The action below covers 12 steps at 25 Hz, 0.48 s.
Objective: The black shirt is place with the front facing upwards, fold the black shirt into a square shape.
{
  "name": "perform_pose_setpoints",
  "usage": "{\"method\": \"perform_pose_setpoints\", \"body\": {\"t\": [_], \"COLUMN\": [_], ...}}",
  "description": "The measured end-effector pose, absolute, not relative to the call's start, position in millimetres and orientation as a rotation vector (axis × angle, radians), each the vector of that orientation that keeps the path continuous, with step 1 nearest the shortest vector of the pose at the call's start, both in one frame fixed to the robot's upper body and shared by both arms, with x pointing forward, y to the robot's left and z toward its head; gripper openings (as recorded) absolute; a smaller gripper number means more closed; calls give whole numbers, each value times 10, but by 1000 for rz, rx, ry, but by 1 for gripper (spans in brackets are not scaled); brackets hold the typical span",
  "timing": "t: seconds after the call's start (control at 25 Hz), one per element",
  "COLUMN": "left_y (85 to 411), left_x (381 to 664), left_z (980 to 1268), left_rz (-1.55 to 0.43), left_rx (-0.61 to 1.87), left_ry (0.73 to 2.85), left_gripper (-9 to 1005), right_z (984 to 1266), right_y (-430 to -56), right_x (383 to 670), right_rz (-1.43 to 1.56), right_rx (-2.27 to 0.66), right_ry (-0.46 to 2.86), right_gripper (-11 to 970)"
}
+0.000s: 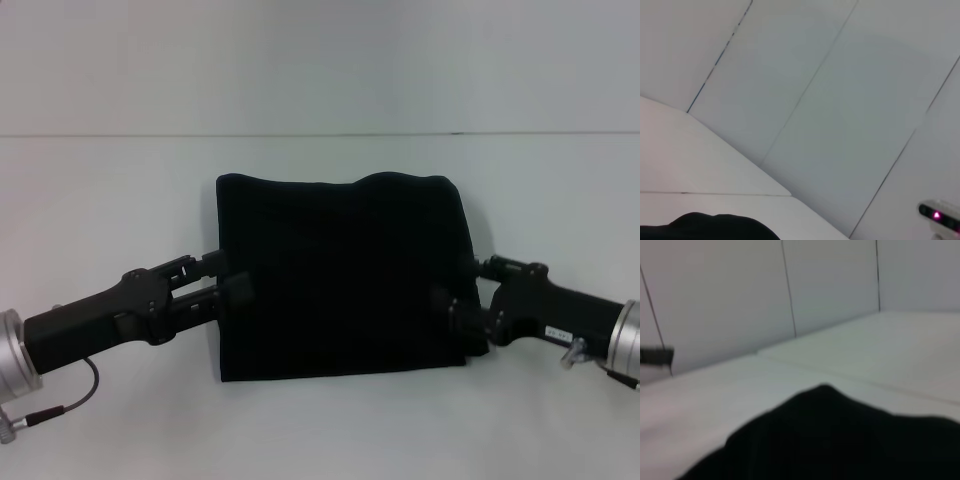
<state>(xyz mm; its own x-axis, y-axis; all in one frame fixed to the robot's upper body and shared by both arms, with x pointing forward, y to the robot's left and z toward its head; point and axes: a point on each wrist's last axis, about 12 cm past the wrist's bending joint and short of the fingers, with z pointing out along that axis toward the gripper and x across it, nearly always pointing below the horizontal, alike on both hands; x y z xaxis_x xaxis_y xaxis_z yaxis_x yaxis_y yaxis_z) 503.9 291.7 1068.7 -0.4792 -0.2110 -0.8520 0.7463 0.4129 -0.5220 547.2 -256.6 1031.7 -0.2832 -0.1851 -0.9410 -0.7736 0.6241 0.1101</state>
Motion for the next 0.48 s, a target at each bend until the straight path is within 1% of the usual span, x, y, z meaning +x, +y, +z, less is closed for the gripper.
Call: {"method": "perform_pose_setpoints", "body": {"t": [0.48], "left_y": [2932], "left_x": [5065], "left_z": [10709], "left_rz": [-1248], "left_rx": [454], "left_ry": [1703], "left_gripper": [750], "right_z": [10197], "right_y": [-2650], "right_x": [5379], "right_rz": [673], "right_rx": [-750], "right_ry": [1861], "right_gripper": [677]}}
